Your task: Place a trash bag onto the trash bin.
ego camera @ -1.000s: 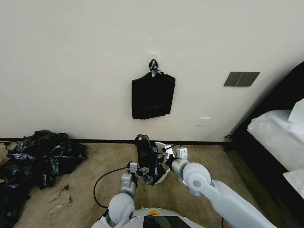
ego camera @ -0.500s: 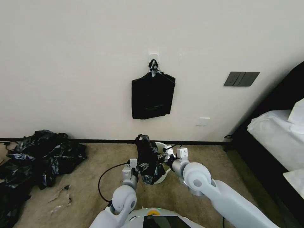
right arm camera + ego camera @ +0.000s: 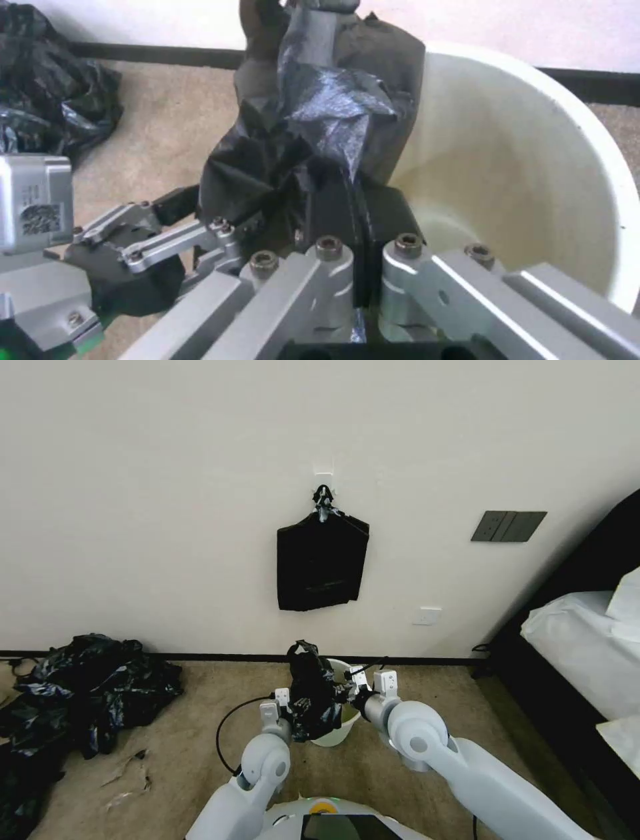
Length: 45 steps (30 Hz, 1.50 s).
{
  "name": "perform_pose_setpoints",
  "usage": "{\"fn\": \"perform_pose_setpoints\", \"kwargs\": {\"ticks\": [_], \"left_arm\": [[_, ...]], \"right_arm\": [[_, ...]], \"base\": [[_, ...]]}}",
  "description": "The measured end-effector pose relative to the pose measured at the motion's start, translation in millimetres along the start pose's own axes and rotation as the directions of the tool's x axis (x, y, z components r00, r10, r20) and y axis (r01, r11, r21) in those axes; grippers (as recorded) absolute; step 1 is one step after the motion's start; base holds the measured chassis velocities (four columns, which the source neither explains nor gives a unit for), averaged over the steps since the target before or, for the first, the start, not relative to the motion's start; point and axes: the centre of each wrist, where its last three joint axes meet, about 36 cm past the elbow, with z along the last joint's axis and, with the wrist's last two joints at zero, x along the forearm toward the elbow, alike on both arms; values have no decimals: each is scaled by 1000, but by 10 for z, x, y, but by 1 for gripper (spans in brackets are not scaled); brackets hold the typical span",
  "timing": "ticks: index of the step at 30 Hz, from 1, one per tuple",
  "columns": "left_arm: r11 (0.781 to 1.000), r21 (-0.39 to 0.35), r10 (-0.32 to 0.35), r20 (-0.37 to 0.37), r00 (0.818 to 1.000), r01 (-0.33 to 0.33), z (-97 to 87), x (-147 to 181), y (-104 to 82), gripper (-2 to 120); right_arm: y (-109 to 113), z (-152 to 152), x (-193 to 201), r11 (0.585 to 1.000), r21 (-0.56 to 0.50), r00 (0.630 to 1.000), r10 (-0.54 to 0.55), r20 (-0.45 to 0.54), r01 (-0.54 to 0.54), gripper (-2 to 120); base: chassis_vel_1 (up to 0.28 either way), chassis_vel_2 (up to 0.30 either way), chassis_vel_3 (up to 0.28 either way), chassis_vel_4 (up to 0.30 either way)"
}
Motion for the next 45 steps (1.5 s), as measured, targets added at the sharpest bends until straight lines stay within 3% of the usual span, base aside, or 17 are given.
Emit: {"fn": "perform_pose_setpoints", "kwargs": {"ticks": [11,18,24,39,45], "left_arm": [[1000,25,-13,-38,999,14,-23,-89,18,26],[999,34,-17,-39,999,18,-27,-117,11,7],[998,51,-22,-28,999,23,-14,-109,38,7],[988,131,-101,97,990,87,-123,-122,255,7],[985,144,-118,134,984,99,-188,-87,328,7]], "right_arm": [[-36,-4,7,1000,12,1000,11,-1,-11,0],[-35,32,0,1000,6,1000,12,-7,-12,0],[-58,81,-3,999,-11,1000,30,3,-30,0],[-54,211,389,997,-31,995,79,62,-77,0],[-96,295,476,991,-51,991,126,42,-124,0]], "base": [[0,0,0,0],[0,0,0,0],[0,0,0,0],[0,0,0,0],[0,0,0,0]]}}
